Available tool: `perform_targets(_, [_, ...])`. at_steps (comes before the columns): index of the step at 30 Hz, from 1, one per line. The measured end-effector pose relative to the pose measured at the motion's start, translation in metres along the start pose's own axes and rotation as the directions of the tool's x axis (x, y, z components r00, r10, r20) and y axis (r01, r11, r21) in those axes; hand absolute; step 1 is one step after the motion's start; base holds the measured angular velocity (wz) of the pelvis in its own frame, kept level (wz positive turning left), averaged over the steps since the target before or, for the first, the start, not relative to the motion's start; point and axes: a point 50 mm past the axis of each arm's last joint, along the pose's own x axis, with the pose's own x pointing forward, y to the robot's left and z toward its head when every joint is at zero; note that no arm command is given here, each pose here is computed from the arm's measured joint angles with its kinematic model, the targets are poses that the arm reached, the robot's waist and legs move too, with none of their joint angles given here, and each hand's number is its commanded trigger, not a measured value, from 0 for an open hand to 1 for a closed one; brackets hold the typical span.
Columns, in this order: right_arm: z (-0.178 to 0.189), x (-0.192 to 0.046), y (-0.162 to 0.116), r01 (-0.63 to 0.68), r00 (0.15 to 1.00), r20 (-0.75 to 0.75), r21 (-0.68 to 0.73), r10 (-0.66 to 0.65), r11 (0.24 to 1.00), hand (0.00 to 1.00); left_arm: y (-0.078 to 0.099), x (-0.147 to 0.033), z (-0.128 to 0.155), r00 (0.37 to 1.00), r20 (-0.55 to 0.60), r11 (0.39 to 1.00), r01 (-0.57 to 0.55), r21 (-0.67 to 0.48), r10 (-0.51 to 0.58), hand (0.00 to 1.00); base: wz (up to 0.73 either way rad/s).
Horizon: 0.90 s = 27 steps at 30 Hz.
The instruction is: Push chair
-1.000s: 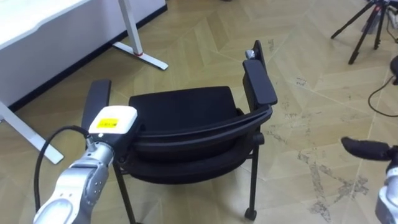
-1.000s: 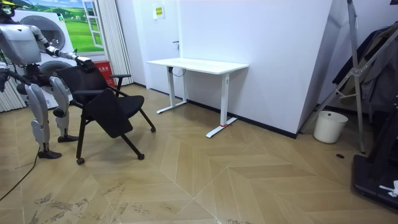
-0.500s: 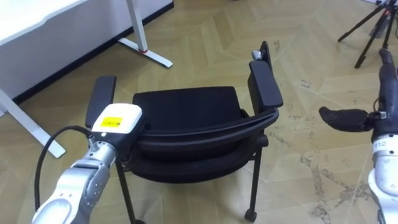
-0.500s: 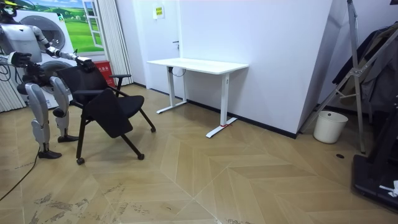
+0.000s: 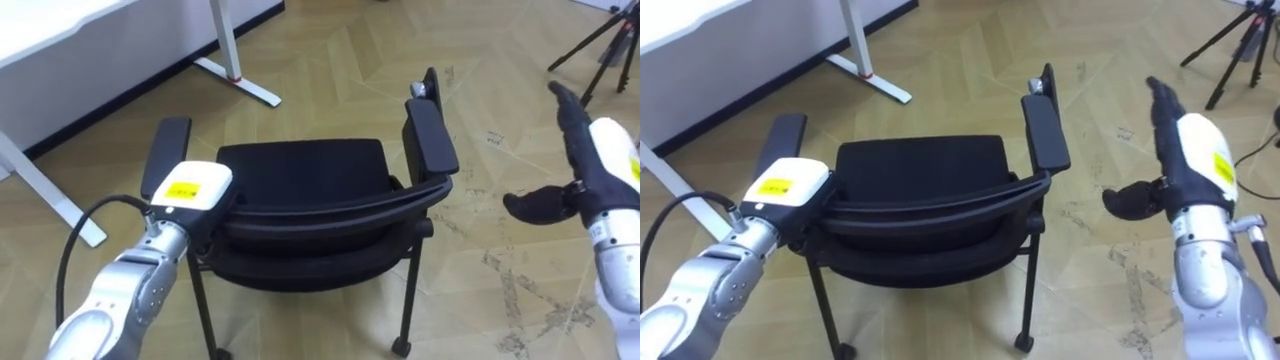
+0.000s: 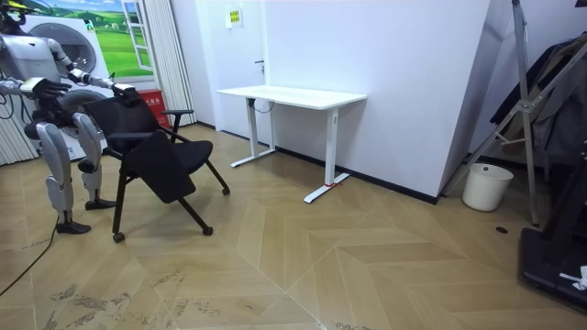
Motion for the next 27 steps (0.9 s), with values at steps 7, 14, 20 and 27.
perform_targets(7, [0.009,0.001,-0.001,-0.109,0.991,0.062,-0.109,0.117,0.988,0.0,0.003,0.001,0.002,0.999,0.034,1.0,-0.006,0.011,0.006,1.0,0.02])
perform_targets(14, [0.013,0.001,0.001,-0.161,0.98,0.089,-0.149,0.175,0.976,0.0,0.007,0.004,0.003,0.998,0.063,0.999,-0.021,0.025,0.019,1.0,0.01])
perform_targets(20, [0.022,0.0,0.006,-0.22,0.962,0.12,-0.188,0.245,0.957,0.0,0.007,0.004,0.002,0.998,0.064,0.999,-0.024,0.025,0.023,1.0,0.0])
perform_targets(27, [0.057,0.015,0.016,-0.258,0.921,0.228,-0.248,0.316,0.934,0.0,0.006,0.003,0.0,0.997,0.069,0.999,-0.018,0.03,0.016,1.0,-0.01])
